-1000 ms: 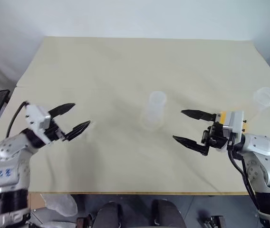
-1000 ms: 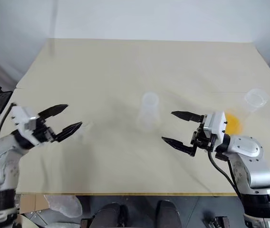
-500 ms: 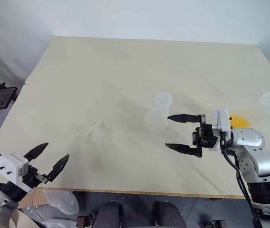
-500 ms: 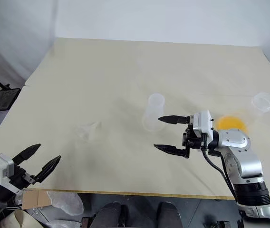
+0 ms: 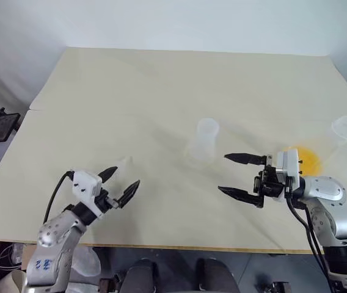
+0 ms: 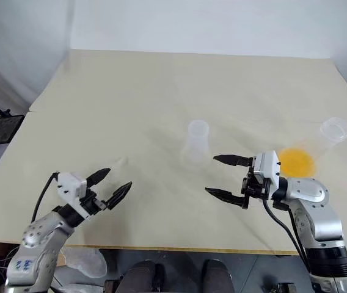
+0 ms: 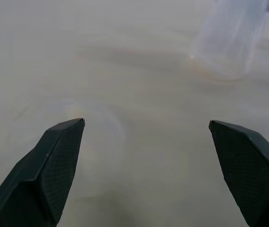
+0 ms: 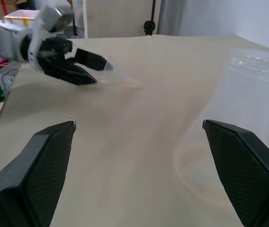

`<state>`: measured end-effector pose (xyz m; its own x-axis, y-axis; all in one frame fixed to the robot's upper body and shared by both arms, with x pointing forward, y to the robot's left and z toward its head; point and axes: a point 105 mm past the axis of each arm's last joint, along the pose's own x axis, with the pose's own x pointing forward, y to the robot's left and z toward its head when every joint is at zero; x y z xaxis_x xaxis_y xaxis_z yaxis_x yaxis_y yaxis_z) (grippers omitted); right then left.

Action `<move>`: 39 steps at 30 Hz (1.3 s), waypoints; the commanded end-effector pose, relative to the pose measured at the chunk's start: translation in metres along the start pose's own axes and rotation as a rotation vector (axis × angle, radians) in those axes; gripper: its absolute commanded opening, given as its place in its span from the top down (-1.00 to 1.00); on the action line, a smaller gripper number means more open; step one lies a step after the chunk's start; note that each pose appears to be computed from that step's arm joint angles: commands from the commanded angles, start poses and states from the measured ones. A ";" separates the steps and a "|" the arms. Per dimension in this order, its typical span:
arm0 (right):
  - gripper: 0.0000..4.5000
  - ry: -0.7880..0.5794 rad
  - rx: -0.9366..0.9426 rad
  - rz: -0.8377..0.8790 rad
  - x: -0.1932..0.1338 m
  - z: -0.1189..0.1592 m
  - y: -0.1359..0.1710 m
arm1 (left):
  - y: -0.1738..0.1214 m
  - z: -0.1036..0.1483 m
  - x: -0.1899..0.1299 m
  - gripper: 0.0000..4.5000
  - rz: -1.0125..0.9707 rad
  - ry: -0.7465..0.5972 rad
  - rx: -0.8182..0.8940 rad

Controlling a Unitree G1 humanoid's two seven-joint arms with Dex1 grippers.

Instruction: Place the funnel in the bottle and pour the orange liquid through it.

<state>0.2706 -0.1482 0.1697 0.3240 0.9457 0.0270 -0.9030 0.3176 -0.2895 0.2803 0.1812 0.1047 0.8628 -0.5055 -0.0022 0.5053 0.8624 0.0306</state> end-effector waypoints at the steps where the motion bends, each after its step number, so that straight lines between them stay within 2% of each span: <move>1: -1.00 -0.020 -0.043 -0.034 -0.002 0.011 0.001 | 0.008 -0.003 0.021 -0.98 0.035 0.002 -0.003; 3: -1.00 -0.019 -0.043 -0.041 -0.002 0.011 0.002 | 0.013 -0.002 0.026 -0.98 0.055 -0.001 0.009; 4: -1.00 -0.020 -0.044 -0.049 -0.003 0.011 0.002 | 0.018 -0.002 0.027 -0.82 0.077 0.004 0.014; 5: -1.00 -0.022 -0.045 -0.057 -0.003 0.011 0.002 | 0.021 0.000 0.027 -0.81 0.090 0.001 0.021; 8: -1.00 -0.024 -0.044 -0.068 -0.003 0.010 0.003 | 0.026 0.000 0.022 -0.37 0.090 0.016 0.041; 13: -1.00 -0.030 -0.040 -0.078 -0.001 0.008 0.006 | 0.034 0.003 0.008 0.24 0.094 0.025 0.059; 19: -1.00 -0.032 -0.041 -0.090 -0.002 0.006 0.006 | 0.043 0.008 0.005 0.97 0.104 0.030 0.085; 24: -1.00 -0.027 -0.047 -0.112 -0.005 0.006 0.005 | 0.043 0.020 0.009 0.99 0.058 -0.017 0.104; 28: -1.00 -0.024 -0.056 -0.210 -0.019 0.010 -0.001 | 0.042 0.066 0.014 0.99 -0.078 -0.106 0.246; 34: -1.00 -0.055 -0.036 -0.427 -0.047 0.012 -0.009 | 0.007 0.147 0.054 0.99 -0.480 -0.140 0.639; 39: -1.00 -0.048 -0.015 -0.530 -0.061 0.005 -0.005 | -0.028 0.176 0.093 0.99 -0.762 -0.053 1.056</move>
<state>0.2588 -0.2073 0.1621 0.7260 0.6654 0.1735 -0.6359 0.7457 -0.1989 0.3433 0.1141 0.2806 0.3855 -0.8886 -0.2484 0.6198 0.0499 0.7832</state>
